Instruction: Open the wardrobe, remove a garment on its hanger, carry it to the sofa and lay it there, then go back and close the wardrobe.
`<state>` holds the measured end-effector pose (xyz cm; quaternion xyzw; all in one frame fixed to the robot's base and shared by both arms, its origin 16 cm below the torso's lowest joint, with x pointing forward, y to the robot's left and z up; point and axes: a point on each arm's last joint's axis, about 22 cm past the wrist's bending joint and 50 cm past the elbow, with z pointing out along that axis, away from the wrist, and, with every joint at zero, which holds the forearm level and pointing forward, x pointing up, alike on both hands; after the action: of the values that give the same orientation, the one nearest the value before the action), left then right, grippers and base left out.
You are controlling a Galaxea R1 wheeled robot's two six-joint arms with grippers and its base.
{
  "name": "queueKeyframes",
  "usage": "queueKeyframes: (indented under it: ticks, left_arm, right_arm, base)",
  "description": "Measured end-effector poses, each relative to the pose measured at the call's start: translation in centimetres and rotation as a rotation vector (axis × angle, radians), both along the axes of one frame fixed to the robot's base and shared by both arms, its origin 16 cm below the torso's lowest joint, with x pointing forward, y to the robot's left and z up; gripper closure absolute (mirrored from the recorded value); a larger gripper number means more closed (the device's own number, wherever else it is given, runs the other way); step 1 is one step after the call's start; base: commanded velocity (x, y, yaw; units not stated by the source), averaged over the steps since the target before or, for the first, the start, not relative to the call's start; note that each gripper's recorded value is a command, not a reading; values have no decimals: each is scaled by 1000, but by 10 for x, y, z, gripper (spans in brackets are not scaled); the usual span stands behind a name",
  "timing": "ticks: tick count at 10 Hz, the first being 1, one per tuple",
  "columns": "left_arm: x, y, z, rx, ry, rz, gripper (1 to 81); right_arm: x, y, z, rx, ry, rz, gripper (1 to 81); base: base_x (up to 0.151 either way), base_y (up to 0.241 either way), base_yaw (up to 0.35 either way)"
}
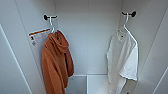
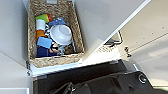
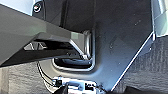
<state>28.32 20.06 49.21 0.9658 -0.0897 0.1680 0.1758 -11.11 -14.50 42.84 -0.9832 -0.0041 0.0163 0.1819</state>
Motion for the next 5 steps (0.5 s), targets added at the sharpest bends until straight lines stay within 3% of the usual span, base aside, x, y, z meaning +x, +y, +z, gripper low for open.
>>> queueKeyframes:
  ticks: [2, 5]
  left_arm:
    - [3, -2, -1, 30, 62, -10, 10]
    - [120, -9, 57, 42, -33, -9, 10]
  right_arm:
    - [1, 2, 0, 2, 0, -1, 10]
    - [10, 7, 0, 8, -7, -8, 10]
  base:
    - [0, 0, 0]
    - [0, 0, 0]
